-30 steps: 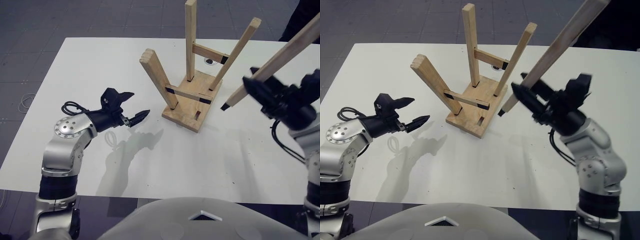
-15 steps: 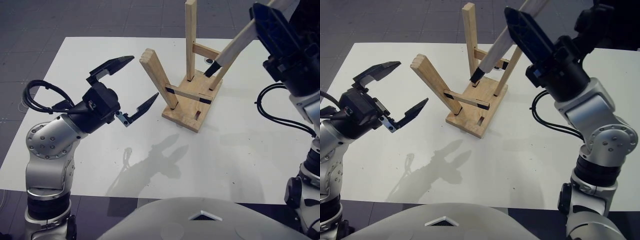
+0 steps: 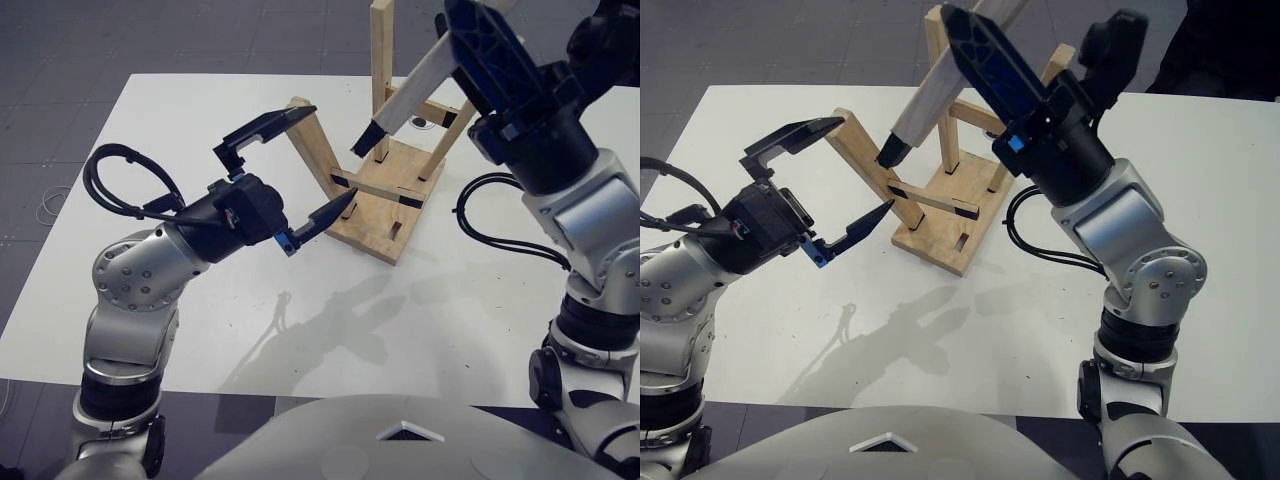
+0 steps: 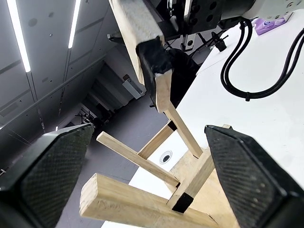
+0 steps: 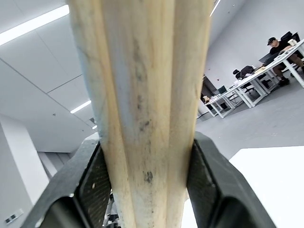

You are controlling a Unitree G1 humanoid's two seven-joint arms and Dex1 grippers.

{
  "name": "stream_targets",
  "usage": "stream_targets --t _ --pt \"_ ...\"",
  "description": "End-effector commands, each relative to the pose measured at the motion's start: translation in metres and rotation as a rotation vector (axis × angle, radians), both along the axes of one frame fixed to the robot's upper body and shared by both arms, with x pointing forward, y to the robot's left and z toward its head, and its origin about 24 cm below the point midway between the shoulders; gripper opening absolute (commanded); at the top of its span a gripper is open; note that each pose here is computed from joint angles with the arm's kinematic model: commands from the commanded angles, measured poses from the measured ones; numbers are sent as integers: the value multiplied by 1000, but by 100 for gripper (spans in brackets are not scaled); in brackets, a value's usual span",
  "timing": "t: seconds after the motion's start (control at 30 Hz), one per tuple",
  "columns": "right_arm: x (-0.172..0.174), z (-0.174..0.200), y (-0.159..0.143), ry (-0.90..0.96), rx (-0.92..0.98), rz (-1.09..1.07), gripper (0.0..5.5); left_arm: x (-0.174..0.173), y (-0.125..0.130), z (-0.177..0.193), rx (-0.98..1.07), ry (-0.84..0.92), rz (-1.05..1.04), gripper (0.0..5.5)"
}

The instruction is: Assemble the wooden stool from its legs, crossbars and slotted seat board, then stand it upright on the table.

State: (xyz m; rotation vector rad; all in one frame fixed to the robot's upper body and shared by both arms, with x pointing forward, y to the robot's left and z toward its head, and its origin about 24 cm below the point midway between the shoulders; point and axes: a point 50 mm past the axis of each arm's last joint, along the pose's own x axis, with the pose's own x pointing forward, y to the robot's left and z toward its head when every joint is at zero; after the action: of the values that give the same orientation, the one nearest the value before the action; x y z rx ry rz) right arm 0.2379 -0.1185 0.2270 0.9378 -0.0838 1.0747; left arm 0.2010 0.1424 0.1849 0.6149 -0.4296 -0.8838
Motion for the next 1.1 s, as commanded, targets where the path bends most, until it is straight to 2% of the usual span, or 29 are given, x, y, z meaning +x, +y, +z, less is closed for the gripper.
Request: stream_targets --t 0.03,0.47,0.9,1.1 --pt "-3 0 7 -7 -21 -3 204 6 -3 1 -9 -18 3 434" --pt "-5 -17 7 9 -84 -6 203 13 -1 17 -89 -111 65 434" --pt "-10 -20 -4 0 -131 3 203 18 5 18 -74 -113 84 434" --pt "-6 -14 -7 -18 -109 -22 203 11 1 3 -50 -48 50 434"
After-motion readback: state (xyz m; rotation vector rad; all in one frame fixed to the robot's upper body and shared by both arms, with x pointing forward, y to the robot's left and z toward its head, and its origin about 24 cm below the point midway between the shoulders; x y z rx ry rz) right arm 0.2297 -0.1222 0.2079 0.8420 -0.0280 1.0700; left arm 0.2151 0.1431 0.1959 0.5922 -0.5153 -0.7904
